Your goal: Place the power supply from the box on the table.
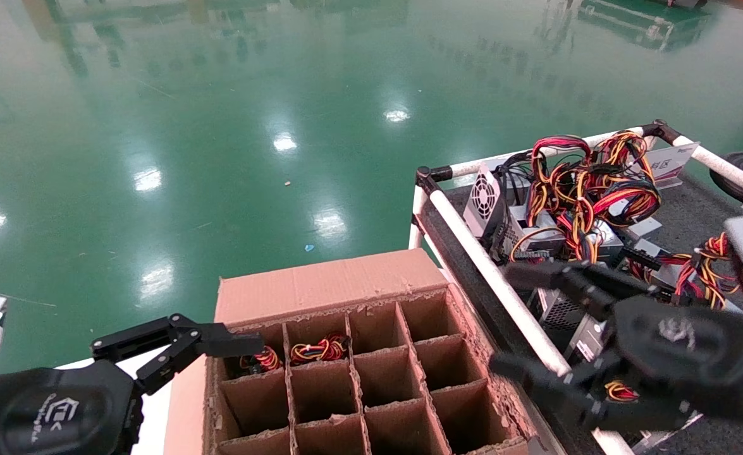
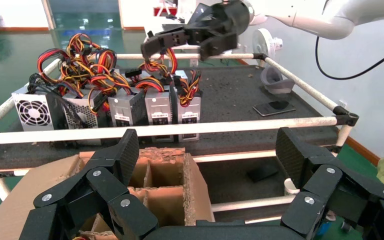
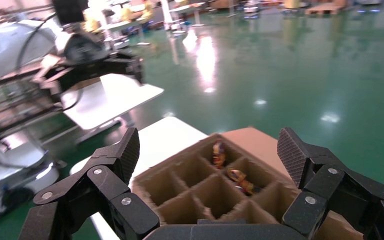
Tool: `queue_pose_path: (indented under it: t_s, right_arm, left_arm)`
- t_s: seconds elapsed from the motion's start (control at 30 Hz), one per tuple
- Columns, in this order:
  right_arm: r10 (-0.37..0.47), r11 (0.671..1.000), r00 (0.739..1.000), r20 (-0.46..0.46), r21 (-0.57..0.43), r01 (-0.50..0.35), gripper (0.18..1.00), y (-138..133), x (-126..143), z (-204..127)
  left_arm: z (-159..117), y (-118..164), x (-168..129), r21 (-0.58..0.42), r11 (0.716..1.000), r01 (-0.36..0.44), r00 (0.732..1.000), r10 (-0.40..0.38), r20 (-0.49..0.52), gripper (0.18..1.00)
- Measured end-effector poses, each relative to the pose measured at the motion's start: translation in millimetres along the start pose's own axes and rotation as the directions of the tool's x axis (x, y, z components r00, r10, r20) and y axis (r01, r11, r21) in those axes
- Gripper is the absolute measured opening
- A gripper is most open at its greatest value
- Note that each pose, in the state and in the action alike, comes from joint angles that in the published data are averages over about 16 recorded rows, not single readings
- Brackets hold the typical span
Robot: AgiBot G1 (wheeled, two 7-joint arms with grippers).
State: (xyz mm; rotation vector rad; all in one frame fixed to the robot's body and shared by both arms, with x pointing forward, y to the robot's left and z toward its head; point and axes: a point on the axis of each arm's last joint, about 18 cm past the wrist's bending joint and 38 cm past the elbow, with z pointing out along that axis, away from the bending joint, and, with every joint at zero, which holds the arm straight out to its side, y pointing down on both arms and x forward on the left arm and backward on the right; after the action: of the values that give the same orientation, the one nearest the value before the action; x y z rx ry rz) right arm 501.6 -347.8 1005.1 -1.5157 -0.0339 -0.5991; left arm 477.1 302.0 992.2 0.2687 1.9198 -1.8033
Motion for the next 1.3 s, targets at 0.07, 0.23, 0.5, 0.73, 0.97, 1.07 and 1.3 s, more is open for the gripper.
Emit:
queue_pose_path:
  t_s: [0.07, 0.23, 0.5, 0.73, 0.97, 1.07, 1.3]
  right_arm:
    - [-0.018, 1.0, 0.999, 0.032, -0.006, 0.018, 1.0, -0.3, -7.8, 6.9]
    - [-0.06, 0.998, 0.993, 0.106, -0.015, 0.062, 1.0, -0.9, -26.6, 21.4]
    - [-0.104, 0.994, 0.978, 0.18, -0.02, 0.109, 1.0, -1.3, -46.9, 34.7]
    - [-0.111, 0.993, 0.975, 0.191, -0.021, 0.117, 1.0, -1.3, -50.2, 36.6]
    - [-0.104, 0.994, 0.978, 0.18, -0.022, 0.11, 1.0, -1.0, -47.0, 34.8]
    - [-0.102, 0.994, 0.979, 0.177, -0.022, 0.108, 1.0, -0.9, -46.1, 34.3]
    - [-0.099, 0.994, 0.98, 0.172, -0.021, 0.104, 1.0, -0.9, -44.7, 33.5]
  left_arm:
    - [0.0, 0.0, 0.0, 0.0, 1.0, 0.0, 1.0, 0.0, 0.0, 1.001]
    - [0.0, 0.0, 0.0, 0.0, 1.0, 0.0, 1.0, 0.0, 0.0, 1.001]
    - [-0.1, 0.0, -0.1, 0.0, 1.0, 0.0, 1.0, 0.0, 0.0, 1.001]
    - [-0.1, 0.0, -0.1, 0.0, 1.0, 0.0, 1.0, 0.0, 0.001, 1.001]
    - [-0.1, 0.0, -0.1, 0.0, 1.0, 0.0, 1.0, 0.0, 0.001, 1.001]
    - [-0.1, 0.0, -0.1, 0.0, 1.0, 0.0, 1.0, 0.0, 0.001, 1.001]
    - [-0.1, 0.0, -0.1, 0.0, 1.0, 0.0, 1.0, 0.0, 0.001, 1.001]
